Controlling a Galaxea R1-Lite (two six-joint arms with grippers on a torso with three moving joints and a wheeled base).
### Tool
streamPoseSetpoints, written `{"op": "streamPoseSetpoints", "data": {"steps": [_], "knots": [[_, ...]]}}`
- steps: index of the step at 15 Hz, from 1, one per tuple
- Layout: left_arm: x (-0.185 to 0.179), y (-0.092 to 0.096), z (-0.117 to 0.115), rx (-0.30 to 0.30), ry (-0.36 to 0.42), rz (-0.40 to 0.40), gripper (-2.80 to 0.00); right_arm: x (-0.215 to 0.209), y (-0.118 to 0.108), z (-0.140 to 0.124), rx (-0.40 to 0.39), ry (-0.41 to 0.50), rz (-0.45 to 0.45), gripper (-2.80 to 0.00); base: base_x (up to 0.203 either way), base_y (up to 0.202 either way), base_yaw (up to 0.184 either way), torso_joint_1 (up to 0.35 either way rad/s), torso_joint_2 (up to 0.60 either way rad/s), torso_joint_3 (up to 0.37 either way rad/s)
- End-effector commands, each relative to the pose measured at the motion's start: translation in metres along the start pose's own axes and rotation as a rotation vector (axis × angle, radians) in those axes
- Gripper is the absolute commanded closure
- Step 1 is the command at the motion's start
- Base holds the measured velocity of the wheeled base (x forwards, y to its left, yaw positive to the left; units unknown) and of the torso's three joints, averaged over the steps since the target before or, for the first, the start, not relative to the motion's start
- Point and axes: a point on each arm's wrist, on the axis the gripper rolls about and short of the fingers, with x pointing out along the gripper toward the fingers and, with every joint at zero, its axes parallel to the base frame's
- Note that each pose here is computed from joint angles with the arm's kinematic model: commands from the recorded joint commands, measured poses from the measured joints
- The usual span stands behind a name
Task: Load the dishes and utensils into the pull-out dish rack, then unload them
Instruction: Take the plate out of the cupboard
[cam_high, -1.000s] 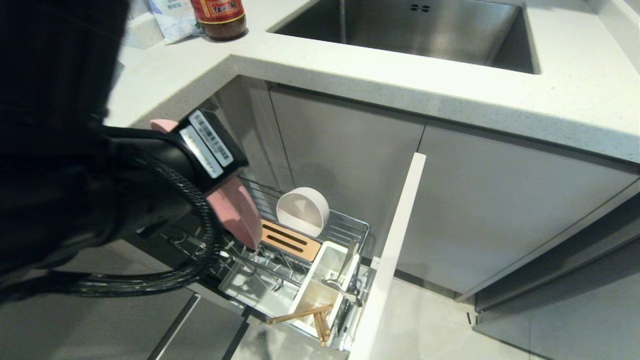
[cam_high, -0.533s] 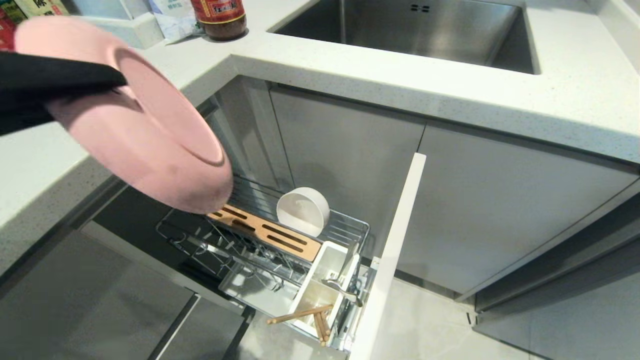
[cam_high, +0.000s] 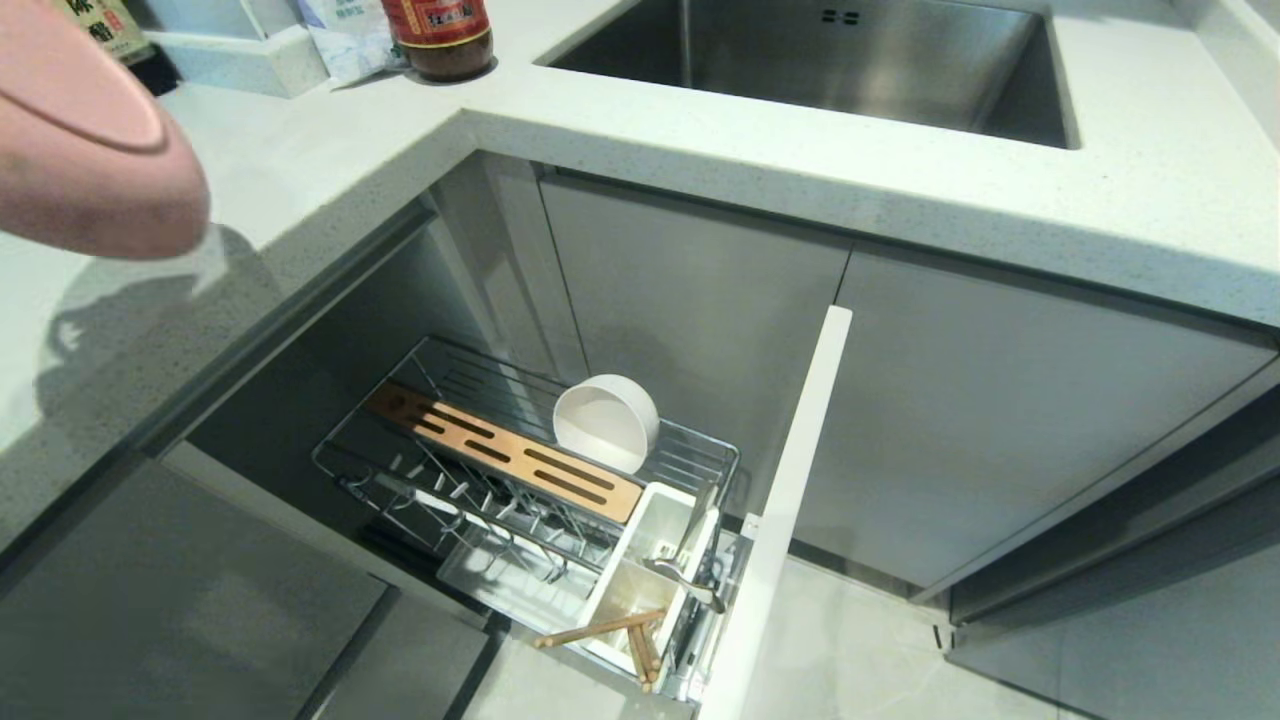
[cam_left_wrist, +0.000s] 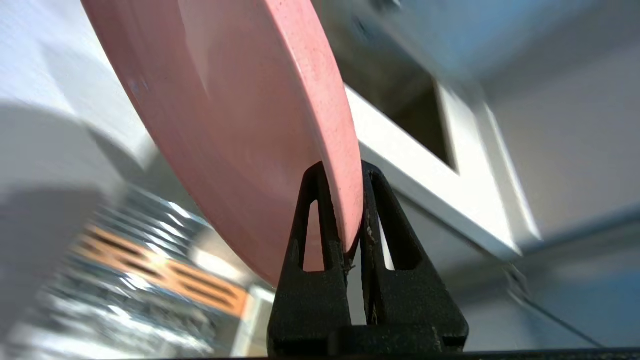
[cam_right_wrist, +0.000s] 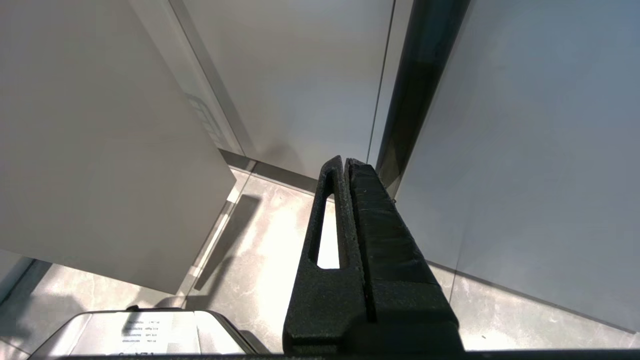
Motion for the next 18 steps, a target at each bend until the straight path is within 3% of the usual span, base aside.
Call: {"op": "streamPoseSetpoints", "data": {"steps": [1,5,9,13,18], "knots": [[-0.012,0.004,0.010,0.038,-0.096,0.062,0.00,0.000,0.000,0.000,-0.001,0.001,0.000,0.00,0.000,0.000,0.000,0.000,0.00,0.000],[-0.021,0.006,0.019,0.205,-0.249,0.283,0.00,0.000,0.000,0.000,0.000,0.001,0.000,0.00,0.000,0.000,0.000,0.000,0.00,0.000],[-0.024,0.008,0.022,0.371,-0.322,0.536,0.00,0.000,0.000,0.000,-0.001,0.001,0.000,0.00,0.000,0.000,0.000,0.000,0.00,0.000],[-0.012,0.021,0.017,0.479,-0.249,0.800,0.00,0.000,0.000,0.000,-0.001,0.001,0.000,0.00,0.000,0.000,0.000,0.000,0.00,0.000],[0.009,0.038,0.011,0.502,-0.134,1.051,0.00,0.000,0.000,0.000,0.001,0.001,0.000,0.00,0.000,0.000,0.000,0.000,0.00,0.000]]}}
